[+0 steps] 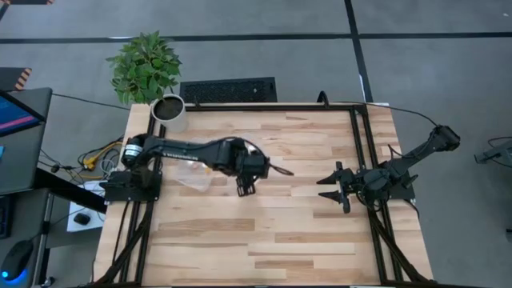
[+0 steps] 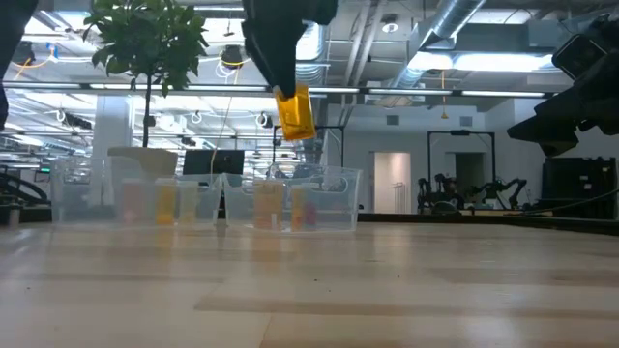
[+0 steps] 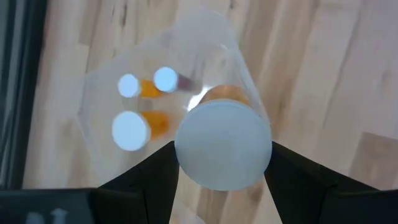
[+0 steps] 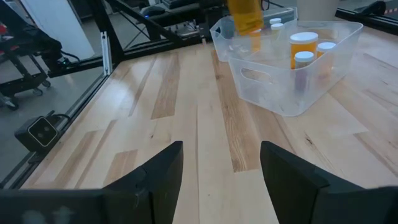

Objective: Pick and place medicine bottles into bin by pill shape (circle, oval)
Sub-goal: Put the orange capsule bottle into the right transparent bin

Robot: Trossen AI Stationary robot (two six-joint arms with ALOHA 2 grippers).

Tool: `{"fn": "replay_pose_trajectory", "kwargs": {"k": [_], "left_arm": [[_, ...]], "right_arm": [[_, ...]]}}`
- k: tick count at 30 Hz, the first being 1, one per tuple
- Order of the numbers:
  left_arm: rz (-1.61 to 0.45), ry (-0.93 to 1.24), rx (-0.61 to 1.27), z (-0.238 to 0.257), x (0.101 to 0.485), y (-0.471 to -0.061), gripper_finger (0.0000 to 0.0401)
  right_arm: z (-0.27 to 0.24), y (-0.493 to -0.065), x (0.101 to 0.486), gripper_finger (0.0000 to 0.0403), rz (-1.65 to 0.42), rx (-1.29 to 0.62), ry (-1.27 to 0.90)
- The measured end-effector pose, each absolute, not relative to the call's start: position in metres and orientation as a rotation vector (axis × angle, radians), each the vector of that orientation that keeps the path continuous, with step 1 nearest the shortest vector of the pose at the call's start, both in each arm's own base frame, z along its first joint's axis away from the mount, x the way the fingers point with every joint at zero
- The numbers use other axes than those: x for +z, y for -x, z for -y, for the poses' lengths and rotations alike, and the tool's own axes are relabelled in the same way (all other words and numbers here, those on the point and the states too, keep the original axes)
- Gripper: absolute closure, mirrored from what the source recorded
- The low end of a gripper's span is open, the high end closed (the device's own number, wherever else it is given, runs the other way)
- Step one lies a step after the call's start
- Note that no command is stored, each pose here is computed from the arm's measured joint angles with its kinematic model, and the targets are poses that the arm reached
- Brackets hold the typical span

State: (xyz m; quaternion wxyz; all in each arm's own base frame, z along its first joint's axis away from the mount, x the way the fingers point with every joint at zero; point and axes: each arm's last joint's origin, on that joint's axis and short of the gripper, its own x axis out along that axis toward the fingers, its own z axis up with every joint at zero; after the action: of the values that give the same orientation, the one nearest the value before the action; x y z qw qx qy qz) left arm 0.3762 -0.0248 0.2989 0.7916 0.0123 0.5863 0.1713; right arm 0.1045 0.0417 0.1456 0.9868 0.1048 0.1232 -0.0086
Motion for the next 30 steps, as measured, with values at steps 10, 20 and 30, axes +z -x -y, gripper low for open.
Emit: {"fn": "replay_pose_trajectory", "kwargs": {"k": [10, 20, 30], "left_arm": [[-1.346, 0.037, 0.372, -0.017, 0.274, -0.374, 0.0195], [-1.368, 0.083, 0.339, -0.032, 0.252, -0.373, 0.0195], [-1.331, 0.111, 0.305, -0.042, 0.252, -0.376, 0.0195]], "right_arm": [[-0.042, -0.104, 0.146, 0.0177, -0.247, -0.017, -0.209], [-0.042, -0.104, 0.146, 0.0177, -0.247, -0.017, -0.208], [-0.042, -0.104, 0.146, 0.0177, -0.248, -0.017, -0.208]]}}
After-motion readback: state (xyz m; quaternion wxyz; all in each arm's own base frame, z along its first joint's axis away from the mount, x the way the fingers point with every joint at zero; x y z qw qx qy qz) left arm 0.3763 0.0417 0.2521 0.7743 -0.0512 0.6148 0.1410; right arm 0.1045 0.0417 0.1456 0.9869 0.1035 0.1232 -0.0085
